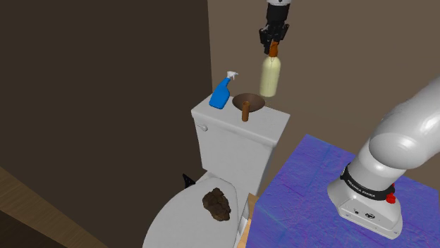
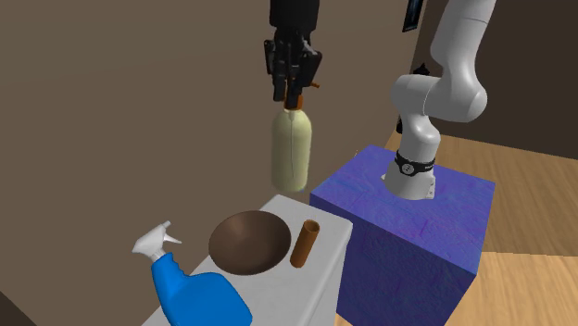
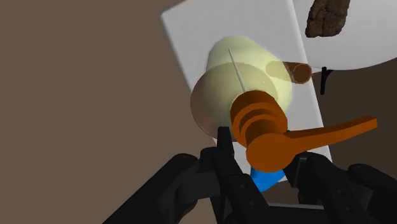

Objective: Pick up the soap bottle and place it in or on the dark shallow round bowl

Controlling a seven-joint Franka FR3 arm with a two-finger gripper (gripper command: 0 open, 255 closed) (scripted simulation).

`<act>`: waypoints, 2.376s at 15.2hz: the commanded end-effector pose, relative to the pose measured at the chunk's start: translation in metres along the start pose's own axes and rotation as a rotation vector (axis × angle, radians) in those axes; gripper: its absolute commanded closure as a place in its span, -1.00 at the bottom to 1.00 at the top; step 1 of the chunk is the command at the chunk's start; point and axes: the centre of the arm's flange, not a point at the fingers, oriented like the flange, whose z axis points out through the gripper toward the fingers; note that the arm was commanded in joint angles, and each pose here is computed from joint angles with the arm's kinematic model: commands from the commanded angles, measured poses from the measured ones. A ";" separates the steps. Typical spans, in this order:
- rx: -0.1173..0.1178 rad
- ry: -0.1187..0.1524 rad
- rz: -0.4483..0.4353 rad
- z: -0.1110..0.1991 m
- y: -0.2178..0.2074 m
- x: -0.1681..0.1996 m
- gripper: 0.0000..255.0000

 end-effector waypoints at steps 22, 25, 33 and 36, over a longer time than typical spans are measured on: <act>0.000 0.000 0.000 0.017 -0.002 0.115 1.00; 0.000 0.000 0.000 0.032 -0.003 0.113 1.00; 0.000 0.000 0.000 0.074 -0.006 0.109 1.00; 0.000 0.000 0.000 0.090 -0.006 0.108 1.00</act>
